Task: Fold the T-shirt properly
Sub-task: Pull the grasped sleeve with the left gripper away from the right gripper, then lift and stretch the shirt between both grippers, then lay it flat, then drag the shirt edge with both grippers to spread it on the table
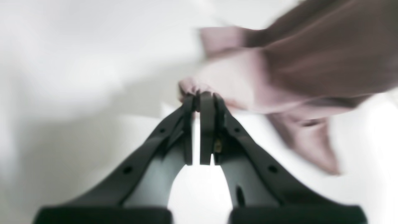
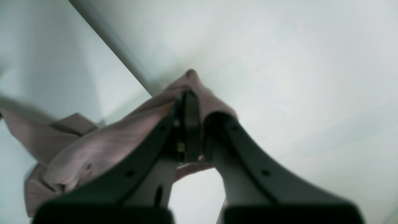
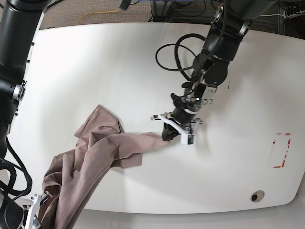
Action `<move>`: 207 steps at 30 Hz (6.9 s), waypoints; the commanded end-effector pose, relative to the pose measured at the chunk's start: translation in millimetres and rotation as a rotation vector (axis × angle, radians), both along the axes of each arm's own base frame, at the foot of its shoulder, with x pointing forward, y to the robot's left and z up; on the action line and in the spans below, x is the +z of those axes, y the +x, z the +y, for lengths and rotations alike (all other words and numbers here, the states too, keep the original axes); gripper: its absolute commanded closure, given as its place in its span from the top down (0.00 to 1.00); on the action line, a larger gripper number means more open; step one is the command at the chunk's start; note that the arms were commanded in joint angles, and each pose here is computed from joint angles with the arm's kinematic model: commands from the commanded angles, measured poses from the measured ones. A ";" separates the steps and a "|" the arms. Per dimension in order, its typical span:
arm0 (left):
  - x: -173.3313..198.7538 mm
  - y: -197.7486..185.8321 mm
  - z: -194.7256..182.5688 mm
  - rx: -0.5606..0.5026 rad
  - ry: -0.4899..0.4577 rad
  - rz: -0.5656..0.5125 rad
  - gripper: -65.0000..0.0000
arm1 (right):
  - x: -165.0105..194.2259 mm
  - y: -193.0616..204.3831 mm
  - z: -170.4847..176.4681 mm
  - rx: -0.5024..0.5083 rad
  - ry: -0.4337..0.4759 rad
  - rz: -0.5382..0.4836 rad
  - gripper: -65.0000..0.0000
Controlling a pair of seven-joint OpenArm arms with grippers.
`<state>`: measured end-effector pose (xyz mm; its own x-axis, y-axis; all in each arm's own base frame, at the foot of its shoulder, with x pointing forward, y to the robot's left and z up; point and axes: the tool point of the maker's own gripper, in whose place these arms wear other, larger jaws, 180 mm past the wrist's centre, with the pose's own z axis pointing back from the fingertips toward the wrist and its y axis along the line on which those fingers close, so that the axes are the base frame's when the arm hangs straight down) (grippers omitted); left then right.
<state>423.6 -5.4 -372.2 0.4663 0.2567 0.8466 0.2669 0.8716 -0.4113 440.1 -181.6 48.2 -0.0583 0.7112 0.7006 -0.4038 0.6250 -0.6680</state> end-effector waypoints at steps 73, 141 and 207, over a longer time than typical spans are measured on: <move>-19.5 -79.8 99.8 -0.198 0.232 0.148 0.58 | -0.2 -3.7 16.5 0.054 0.029 -0.028 0.00; 411.4 -6.3 277.4 0.245 0.710 -0.628 0.02 | 63.1 44.8 -35.2 -0.240 0.000 -0.153 0.00; 67.6 -202.6 308.1 -0.006 0.745 0.307 0.00 | -389.0 -222.5 -96.2 -0.308 0.970 0.982 0.00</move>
